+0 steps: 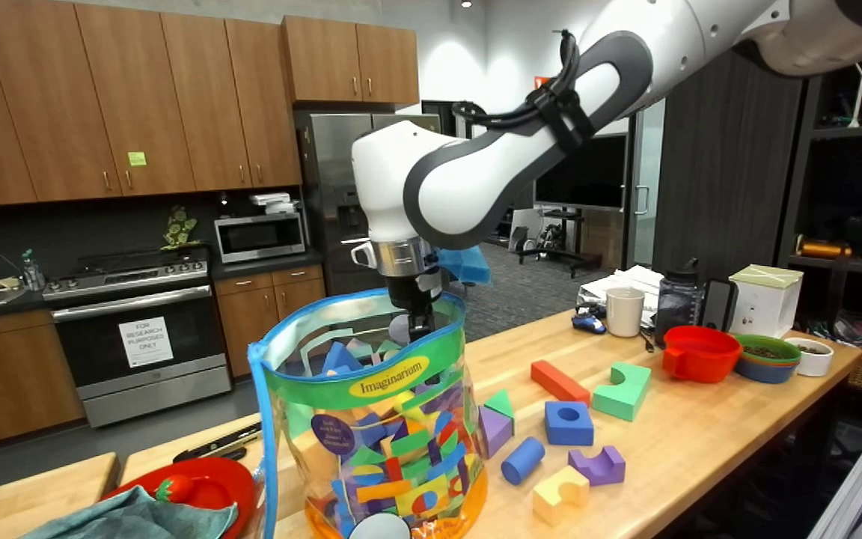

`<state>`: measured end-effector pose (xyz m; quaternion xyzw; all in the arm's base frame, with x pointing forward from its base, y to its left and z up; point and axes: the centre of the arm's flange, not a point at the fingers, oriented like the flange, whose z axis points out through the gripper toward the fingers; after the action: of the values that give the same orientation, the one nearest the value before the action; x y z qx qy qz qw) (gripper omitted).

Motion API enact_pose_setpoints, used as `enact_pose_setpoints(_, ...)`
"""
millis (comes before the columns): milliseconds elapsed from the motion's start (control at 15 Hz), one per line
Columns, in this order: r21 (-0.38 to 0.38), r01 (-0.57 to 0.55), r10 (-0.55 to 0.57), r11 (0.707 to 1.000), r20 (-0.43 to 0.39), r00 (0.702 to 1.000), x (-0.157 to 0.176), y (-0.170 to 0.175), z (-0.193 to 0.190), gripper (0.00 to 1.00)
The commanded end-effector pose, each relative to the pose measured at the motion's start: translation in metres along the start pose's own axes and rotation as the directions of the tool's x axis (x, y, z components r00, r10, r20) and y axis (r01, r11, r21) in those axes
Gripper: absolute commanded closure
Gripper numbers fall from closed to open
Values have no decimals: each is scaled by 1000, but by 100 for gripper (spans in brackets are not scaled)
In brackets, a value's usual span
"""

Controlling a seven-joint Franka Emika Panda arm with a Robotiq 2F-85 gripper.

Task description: Remove one purple block from the clear bag and put it on the counter.

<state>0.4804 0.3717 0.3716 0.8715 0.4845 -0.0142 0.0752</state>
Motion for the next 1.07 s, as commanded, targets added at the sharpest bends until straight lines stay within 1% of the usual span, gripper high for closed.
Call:
enact_pose_setpoints(0, 129, -1, -1, 992, 20, 1000, 11, 1, -7, 0)
enact_pose_setpoints(267, 205, -19, 14, 979, 26, 1000, 15, -12, 9, 0)
enact_pose_setpoints(467, 220, -19, 10, 975, 43, 999, 14, -18, 25, 0)
enact_pose_setpoints(533, 205, -16, 8, 979, 42, 999, 13, -18, 29, 0)
enact_pose_setpoints(667, 149, -8, 4, 989, 23, 1000, 12, -14, 31, 0)
enact_pose_setpoints(1000, 1, 27, -27, 1000, -51, 998, 16, 0, 35, 0)
